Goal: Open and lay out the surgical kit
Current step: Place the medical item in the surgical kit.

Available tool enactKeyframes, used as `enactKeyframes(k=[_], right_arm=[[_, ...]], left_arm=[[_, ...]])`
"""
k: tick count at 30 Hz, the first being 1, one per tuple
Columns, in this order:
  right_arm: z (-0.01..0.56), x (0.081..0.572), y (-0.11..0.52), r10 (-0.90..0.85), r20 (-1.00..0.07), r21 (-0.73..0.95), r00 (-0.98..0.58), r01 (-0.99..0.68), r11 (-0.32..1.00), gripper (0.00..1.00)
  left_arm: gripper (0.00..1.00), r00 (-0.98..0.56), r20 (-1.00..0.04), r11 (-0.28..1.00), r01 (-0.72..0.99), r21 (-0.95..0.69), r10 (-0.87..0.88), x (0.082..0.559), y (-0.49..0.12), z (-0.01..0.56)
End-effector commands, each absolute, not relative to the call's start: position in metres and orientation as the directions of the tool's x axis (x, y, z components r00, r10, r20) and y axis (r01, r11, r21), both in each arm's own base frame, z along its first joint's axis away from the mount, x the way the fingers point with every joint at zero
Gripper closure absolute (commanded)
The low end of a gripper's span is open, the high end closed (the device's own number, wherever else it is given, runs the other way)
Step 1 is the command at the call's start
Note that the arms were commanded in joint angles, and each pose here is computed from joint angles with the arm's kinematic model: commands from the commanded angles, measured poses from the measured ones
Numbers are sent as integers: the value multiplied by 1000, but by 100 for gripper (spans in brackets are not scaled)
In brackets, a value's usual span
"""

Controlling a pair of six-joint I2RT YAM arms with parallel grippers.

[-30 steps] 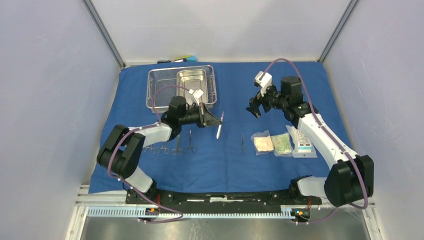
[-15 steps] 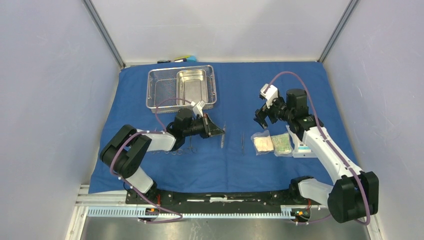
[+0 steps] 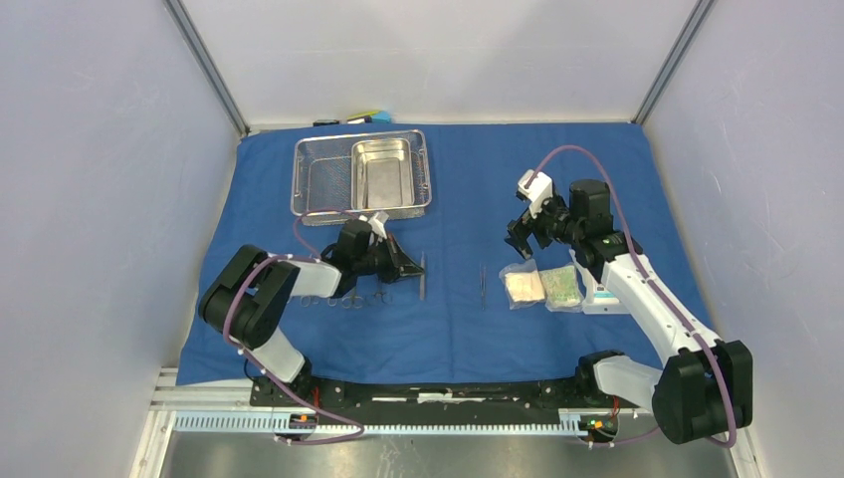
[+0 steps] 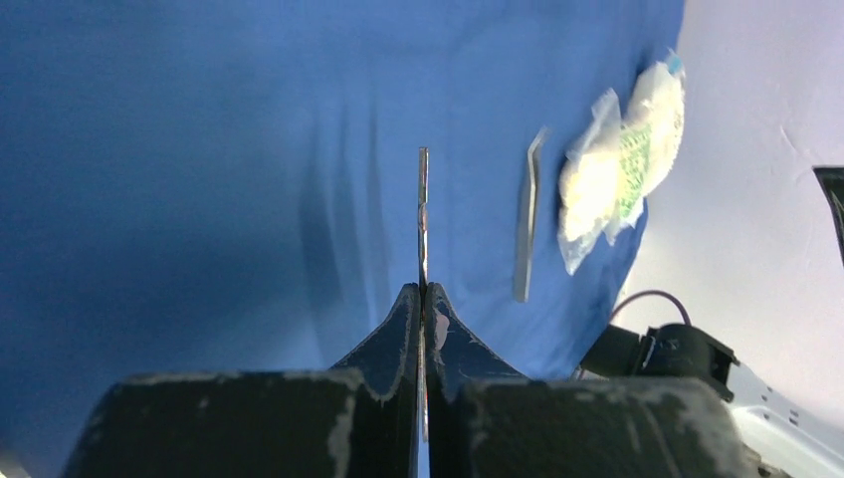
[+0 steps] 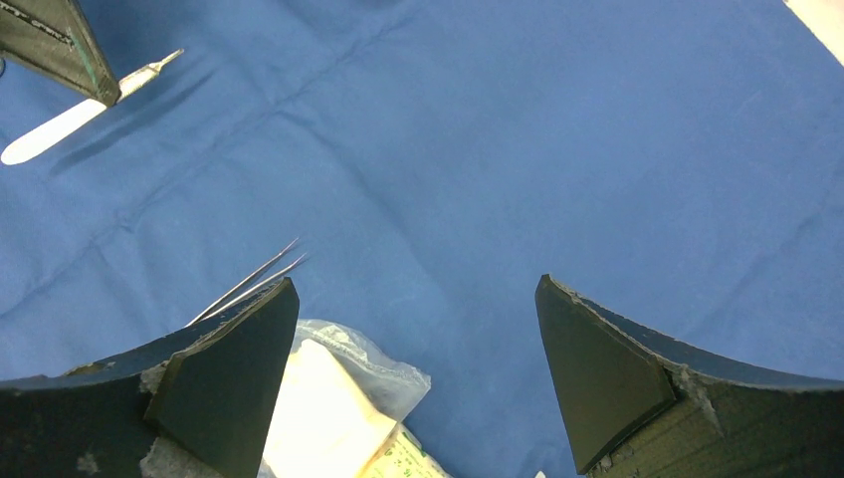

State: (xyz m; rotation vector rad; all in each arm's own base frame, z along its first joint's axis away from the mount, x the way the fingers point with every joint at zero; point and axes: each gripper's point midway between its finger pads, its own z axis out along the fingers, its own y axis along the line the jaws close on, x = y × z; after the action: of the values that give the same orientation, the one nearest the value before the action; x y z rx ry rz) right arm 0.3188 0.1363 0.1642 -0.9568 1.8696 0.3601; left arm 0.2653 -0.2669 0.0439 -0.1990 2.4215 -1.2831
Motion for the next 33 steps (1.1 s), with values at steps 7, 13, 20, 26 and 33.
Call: enactKeyframes(k=[7, 13, 20, 26, 33], right_arm=[[181, 321, 140, -442, -885, -193, -148, -747, 637, 3], [181, 322, 140, -439, -886, -189, -150, -747, 638, 3], [179, 321, 140, -441, -885, -189, -153, -747, 638, 3], [181, 322, 140, -437, -886, -186, -152, -747, 638, 3], [180, 321, 140, -436, -887, -183, -154, -749, 637, 3]], left_arm=[[98, -908, -311, 638, 65, -767, -282, 271, -250, 29], [98, -910, -306, 646, 57, -761, -280, 271, -247, 26], [98, -911, -296, 643, 47, -764, -286, 272, -248, 27], [98, -912, -294, 648, 42, -760, -287, 271, -247, 25], [93, -915, -287, 676, 20, -737, -285, 271, -244, 18]])
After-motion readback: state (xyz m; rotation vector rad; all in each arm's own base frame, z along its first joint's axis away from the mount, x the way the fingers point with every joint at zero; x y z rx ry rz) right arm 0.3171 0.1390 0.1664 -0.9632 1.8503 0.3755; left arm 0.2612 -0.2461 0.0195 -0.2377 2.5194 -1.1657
